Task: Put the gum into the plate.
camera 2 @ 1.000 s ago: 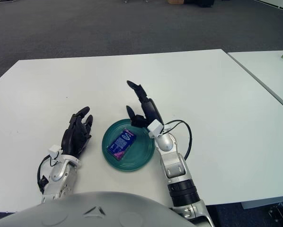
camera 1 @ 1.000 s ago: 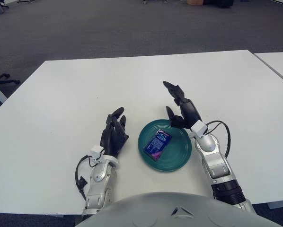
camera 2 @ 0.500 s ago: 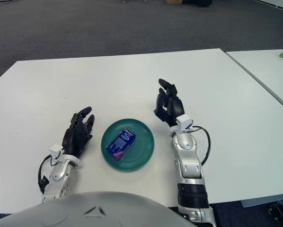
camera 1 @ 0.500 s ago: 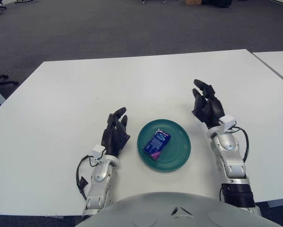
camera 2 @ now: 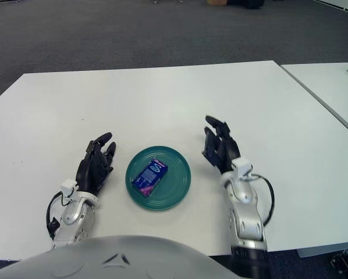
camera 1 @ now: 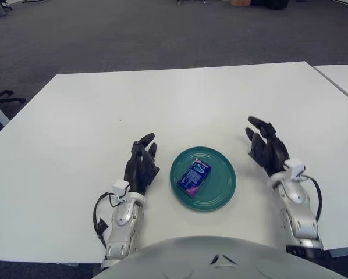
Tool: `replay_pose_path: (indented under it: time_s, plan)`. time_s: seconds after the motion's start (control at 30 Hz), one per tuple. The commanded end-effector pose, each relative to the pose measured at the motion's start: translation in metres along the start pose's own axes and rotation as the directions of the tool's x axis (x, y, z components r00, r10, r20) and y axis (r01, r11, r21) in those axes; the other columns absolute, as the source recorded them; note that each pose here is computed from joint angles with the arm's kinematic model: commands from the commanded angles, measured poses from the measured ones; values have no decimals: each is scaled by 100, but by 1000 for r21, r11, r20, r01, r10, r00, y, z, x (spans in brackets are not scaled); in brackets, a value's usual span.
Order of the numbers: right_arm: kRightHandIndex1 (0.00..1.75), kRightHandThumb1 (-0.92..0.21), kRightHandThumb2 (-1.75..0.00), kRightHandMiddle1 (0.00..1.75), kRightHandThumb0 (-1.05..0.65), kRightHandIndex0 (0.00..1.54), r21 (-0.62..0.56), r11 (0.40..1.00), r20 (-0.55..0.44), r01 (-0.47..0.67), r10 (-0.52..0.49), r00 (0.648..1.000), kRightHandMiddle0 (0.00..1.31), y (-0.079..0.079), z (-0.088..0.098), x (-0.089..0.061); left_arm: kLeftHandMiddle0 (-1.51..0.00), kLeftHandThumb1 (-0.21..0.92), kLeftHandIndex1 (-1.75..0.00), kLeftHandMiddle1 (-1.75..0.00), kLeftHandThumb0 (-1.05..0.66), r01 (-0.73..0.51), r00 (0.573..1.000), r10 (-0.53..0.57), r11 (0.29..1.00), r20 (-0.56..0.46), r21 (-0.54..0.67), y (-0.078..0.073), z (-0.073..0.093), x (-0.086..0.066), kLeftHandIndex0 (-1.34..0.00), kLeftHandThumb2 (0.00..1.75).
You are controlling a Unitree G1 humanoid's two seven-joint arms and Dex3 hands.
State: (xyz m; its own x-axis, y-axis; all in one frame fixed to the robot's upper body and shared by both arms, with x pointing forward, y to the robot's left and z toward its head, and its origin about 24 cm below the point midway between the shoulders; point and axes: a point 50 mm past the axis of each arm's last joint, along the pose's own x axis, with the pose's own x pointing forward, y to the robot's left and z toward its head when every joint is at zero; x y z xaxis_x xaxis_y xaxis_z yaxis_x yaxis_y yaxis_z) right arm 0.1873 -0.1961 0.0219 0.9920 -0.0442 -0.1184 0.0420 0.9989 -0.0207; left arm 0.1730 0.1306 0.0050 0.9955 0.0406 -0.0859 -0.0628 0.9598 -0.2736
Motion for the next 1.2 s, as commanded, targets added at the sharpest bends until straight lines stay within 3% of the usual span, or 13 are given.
replay_pose_path:
  time_s: [0.0,0.73,1.17]
  plan:
    - [5,-92,-89,70,-76,34,-7,1000,-24,13,-14,1000,0,1,-5,-1,-55,92,-101,-13,-89,-22,1000,22,1000,-1,11,1,1,1,-21,96]
    - [5,-92,-88,76,-64,40,29,997,-153,71,-66,986,0,24,-12,-13,-57,92,-107,-17,-90,-2,1000,2,1000,-8,10,-1,-1,3,-29,94]
    - [6,-92,-87,76,-63,44,26,996,-165,83,-78,983,0,25,-21,-8,-59,92,-108,-19,-93,8,1000,-8,1000,-17,4,0,-5,3,-32,91]
